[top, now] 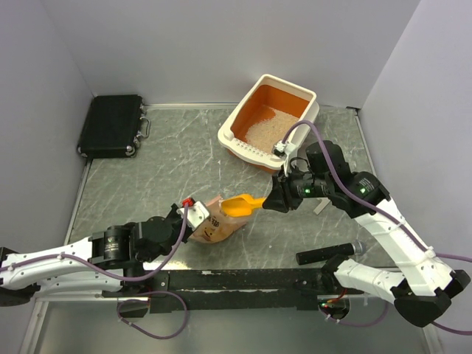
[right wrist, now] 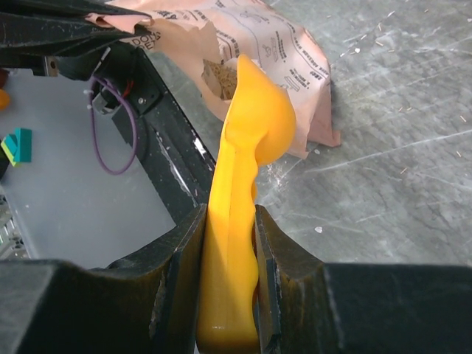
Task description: Fill the litter box with clean litter
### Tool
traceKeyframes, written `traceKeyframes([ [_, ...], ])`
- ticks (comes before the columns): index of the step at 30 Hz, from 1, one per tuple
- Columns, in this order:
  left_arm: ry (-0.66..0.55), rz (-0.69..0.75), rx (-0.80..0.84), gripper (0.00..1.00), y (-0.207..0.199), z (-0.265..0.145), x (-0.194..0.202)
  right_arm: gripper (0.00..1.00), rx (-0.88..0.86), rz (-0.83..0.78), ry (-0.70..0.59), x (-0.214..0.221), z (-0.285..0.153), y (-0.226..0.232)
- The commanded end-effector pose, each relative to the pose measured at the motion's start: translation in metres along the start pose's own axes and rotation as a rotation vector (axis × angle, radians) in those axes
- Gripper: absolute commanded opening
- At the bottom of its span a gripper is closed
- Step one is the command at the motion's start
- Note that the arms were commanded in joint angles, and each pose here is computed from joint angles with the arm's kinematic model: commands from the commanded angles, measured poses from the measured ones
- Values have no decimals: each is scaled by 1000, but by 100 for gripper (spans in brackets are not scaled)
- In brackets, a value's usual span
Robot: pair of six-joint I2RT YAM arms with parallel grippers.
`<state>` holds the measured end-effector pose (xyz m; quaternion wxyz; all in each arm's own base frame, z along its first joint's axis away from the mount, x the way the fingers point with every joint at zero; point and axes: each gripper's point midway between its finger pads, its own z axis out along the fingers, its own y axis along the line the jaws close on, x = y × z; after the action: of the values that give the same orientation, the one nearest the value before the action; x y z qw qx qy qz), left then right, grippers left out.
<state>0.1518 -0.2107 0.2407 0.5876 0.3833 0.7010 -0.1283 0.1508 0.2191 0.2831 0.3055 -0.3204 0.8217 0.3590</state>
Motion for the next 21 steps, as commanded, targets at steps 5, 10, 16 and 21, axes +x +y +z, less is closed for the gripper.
traceKeyframes([
  [5,-36,-40,-21,1,-1,2,-7,0,-56,-42,60,17,-15,13],
  [10,-44,-26,-28,1,-3,0,-5,0,-86,-57,91,20,-15,17],
  [16,-43,10,-54,1,-7,-4,-1,0,-109,-42,101,15,-8,19],
  [21,-64,18,-26,1,-17,-7,-7,0,-71,15,45,-4,7,14],
])
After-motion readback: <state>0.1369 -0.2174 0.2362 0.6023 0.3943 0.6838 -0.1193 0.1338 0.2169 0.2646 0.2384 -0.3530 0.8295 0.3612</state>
